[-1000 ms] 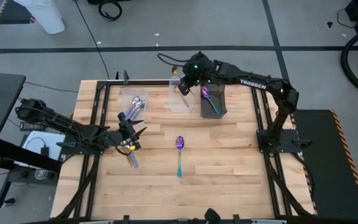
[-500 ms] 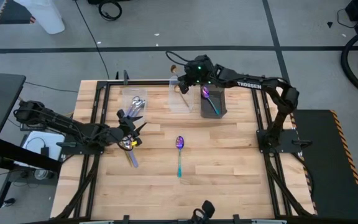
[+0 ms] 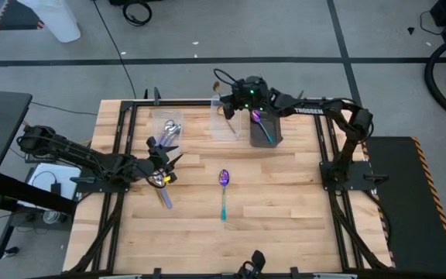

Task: Sort silverware by color (type)
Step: Put the gold spoon into the right transparent bin

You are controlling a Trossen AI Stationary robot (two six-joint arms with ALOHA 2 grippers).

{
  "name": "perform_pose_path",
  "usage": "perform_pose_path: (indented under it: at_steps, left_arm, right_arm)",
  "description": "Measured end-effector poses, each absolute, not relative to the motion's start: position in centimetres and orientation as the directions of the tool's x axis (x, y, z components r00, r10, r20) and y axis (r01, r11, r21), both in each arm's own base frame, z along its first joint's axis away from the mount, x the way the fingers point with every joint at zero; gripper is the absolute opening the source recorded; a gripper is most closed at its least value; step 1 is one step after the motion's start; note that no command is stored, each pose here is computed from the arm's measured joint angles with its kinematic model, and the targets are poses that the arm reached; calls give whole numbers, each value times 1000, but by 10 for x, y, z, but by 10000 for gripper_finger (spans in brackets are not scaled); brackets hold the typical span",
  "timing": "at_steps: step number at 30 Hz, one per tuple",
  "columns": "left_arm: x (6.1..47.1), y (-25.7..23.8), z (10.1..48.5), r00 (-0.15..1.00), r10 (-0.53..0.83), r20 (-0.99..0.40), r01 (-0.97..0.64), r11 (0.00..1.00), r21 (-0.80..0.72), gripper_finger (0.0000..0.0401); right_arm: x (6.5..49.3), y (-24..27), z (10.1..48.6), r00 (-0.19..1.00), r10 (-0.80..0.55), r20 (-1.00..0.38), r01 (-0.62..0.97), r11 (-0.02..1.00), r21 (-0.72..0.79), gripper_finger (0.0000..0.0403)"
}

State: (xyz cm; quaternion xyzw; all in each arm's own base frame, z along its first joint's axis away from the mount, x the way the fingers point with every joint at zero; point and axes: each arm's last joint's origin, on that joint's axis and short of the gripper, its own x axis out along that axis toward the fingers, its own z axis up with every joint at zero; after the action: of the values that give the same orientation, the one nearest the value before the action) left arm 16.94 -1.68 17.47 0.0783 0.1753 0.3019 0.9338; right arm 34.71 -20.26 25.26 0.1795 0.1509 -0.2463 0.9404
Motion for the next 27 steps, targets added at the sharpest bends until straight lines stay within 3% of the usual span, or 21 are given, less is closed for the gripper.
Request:
perform_pose_path:
  at_steps: [11,27]
  left_arm:
    - [169,-17,175,757,591,-280,-536,806,251,172]
    - [169,-17,175,759,588,-279,-539,808,237,172]
  right_arm:
    - [336,-197,220,801,-442,-403,579,743,336,16]
    - [350,-186,186,779,-400,-482,587,736,337,16]
